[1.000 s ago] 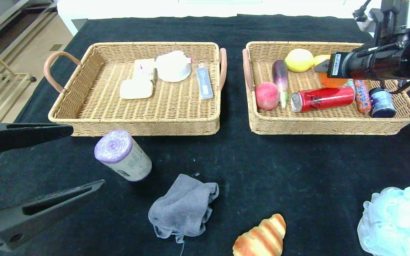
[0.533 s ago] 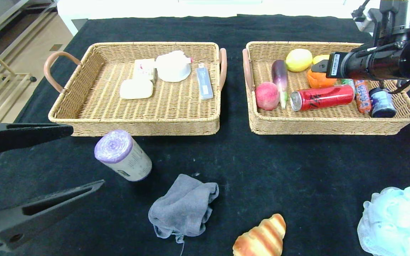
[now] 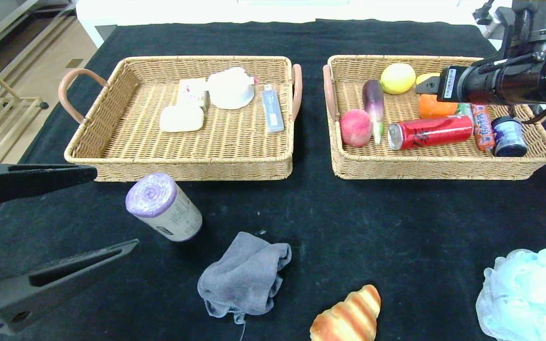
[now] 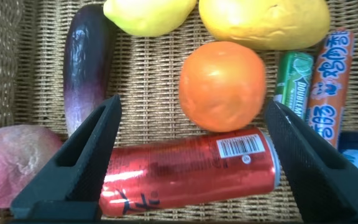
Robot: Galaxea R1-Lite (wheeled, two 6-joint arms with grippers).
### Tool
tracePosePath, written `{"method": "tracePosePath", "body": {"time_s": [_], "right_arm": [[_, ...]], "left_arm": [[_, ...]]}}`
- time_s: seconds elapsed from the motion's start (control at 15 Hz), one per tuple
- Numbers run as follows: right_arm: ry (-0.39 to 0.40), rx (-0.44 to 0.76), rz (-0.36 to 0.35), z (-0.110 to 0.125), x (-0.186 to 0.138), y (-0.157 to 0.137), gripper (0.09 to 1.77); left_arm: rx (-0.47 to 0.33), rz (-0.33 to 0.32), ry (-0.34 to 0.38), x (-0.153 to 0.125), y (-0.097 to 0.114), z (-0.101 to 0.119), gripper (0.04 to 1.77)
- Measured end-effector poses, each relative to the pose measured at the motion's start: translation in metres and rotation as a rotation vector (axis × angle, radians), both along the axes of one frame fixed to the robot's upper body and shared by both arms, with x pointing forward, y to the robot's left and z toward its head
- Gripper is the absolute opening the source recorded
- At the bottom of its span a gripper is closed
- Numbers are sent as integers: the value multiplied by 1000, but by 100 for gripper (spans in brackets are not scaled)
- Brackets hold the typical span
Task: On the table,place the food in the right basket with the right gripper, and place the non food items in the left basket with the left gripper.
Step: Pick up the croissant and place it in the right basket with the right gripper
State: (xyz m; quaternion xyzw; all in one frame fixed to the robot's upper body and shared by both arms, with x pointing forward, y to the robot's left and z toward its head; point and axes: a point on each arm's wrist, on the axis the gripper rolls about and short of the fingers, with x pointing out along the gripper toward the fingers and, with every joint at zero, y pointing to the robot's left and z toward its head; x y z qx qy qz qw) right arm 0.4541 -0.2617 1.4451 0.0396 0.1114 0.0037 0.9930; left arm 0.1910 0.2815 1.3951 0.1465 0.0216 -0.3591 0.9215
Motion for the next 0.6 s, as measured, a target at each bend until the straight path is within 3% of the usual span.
{"method": "tracePosePath", "body": {"time_s": [0.6], "right_arm": [[25,16,5,3,-37,16,170]], "left_arm": [[1,0,2,0,0,0,172]]}}
